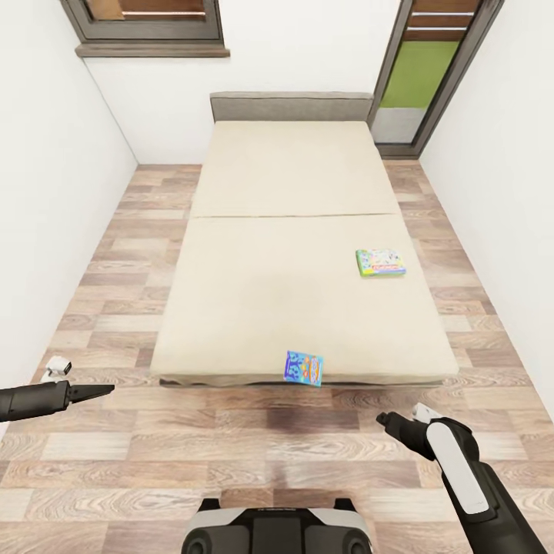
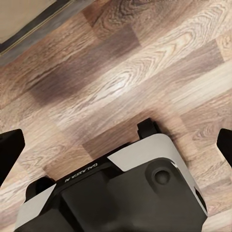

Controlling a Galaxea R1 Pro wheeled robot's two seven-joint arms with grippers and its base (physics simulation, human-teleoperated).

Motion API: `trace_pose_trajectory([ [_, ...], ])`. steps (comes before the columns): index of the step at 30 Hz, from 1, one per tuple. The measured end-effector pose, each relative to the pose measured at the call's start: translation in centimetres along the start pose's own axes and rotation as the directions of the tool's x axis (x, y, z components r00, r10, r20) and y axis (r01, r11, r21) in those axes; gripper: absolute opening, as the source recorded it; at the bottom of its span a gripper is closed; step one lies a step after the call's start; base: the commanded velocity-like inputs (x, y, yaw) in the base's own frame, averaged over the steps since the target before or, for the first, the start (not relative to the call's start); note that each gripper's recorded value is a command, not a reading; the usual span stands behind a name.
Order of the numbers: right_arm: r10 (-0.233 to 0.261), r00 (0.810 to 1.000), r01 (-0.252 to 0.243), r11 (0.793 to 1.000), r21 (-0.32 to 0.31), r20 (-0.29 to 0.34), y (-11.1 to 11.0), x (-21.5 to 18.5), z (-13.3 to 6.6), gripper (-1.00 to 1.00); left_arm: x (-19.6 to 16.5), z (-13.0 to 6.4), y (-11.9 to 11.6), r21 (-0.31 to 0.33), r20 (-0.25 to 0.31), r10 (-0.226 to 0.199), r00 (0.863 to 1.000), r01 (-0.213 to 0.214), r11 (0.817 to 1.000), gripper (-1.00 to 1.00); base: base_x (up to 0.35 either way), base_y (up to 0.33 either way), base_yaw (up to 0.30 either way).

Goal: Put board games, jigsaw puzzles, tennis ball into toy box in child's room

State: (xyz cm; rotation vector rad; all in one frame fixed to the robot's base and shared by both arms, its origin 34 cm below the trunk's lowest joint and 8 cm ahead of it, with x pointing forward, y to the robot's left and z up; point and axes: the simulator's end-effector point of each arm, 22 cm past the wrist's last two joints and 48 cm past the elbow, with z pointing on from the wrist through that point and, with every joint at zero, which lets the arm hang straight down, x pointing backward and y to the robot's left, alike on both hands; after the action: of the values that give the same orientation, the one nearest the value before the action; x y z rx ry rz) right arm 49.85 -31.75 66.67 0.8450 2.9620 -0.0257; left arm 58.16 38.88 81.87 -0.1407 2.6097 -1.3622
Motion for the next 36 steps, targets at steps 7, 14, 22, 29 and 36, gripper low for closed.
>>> trace_pose_trajectory([
  [7,0.001,1.000,-0.001,1.000,-0.004,0.005,0.1,-0.2,-0.3,1.00,-0.3,-0.2,-0.5,0.003,0.007,0.009,1.000,-0.009,1.000,1.00,0.000,0.000,0.000],
  [14,0.001,1.000,-0.001,1.000,-0.008,0.013,0.3,-0.5,-0.7,1.00,-0.5,-0.5,-0.9,0.003,0.013,0.018,1.000,-0.018,1.000,1.00,0.000,0.000,0.000],
  [22,0.004,1.000,-0.003,1.000,-0.012,0.020,0.3,-0.7,-1.1,1.00,-0.8,-0.8,-1.4,0.005,0.021,0.029,0.999,-0.029,1.000,1.00,0.000,0.000,0.000],
  [29,0.004,1.000,-0.003,1.000,-0.017,0.028,0.5,-1.0,-1.5,1.00,-1.0,-1.0,-1.8,0.006,0.027,0.038,0.999,-0.038,0.999,1.00,0.000,0.000,0.000],
  [36,0.002,0.999,-0.001,1.000,-0.020,0.032,0.7,-1.1,-1.8,1.00,-1.3,-1.3,-2.3,0.009,0.034,0.047,0.998,-0.048,0.999,1.00,0.000,0.000,0.000],
])
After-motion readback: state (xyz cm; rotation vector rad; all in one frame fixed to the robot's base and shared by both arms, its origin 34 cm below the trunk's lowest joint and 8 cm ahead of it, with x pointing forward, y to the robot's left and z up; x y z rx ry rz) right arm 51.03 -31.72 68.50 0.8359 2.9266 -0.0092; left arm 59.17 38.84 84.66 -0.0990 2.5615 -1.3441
